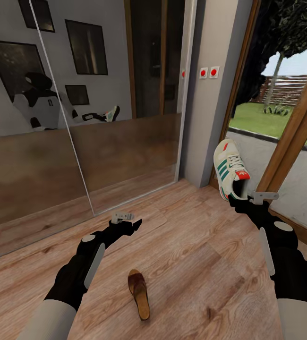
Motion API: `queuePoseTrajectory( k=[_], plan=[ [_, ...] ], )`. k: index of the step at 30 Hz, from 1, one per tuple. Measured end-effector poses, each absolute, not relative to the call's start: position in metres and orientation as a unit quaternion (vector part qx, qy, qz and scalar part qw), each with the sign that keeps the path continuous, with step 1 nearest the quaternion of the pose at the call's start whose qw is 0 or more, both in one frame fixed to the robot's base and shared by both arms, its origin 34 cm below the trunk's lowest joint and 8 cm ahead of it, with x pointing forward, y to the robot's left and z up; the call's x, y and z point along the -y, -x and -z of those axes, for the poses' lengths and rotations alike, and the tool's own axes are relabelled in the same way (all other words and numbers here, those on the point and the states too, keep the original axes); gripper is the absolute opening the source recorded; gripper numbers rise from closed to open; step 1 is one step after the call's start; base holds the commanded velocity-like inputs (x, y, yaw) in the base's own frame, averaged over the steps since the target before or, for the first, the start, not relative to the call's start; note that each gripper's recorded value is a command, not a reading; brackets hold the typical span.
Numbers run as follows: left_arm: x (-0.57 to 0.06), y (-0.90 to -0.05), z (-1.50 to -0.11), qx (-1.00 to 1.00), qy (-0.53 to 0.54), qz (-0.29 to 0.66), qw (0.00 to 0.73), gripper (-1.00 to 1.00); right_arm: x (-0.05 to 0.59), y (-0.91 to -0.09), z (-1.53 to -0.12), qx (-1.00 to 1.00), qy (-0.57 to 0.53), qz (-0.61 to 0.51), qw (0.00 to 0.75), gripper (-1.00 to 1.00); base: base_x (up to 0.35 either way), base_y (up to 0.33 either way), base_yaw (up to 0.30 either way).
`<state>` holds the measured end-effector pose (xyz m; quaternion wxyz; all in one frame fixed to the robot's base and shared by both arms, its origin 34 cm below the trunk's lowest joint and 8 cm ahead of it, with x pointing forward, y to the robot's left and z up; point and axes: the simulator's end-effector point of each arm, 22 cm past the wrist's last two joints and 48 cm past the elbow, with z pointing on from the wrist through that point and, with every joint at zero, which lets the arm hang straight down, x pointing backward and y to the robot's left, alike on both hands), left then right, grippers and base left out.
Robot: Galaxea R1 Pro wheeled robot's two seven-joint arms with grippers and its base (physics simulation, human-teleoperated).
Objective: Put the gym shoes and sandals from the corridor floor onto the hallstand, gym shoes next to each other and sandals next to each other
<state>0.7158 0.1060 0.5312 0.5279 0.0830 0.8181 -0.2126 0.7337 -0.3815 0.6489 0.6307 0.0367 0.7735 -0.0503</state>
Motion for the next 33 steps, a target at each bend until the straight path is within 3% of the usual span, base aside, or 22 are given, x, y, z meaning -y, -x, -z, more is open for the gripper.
queuePoseTrajectory(
  k=[17, 33],
  plan=[
    [-0.1058, -0.7159, -0.5274, -0.820, -0.082, 0.213, 0.525, 1.00, 0.3814, -0.7345, -0.6442, -0.776, -0.036, 0.050, 0.628, -1.00, 0.001, -0.093, 0.122],
    [-0.1057, -0.7158, -0.5269, -0.820, -0.082, 0.213, 0.525, 1.00, 0.3810, -0.7346, -0.6436, -0.776, -0.036, 0.050, 0.627, -1.00, 0.000, -0.047, 0.006]
  ],
)
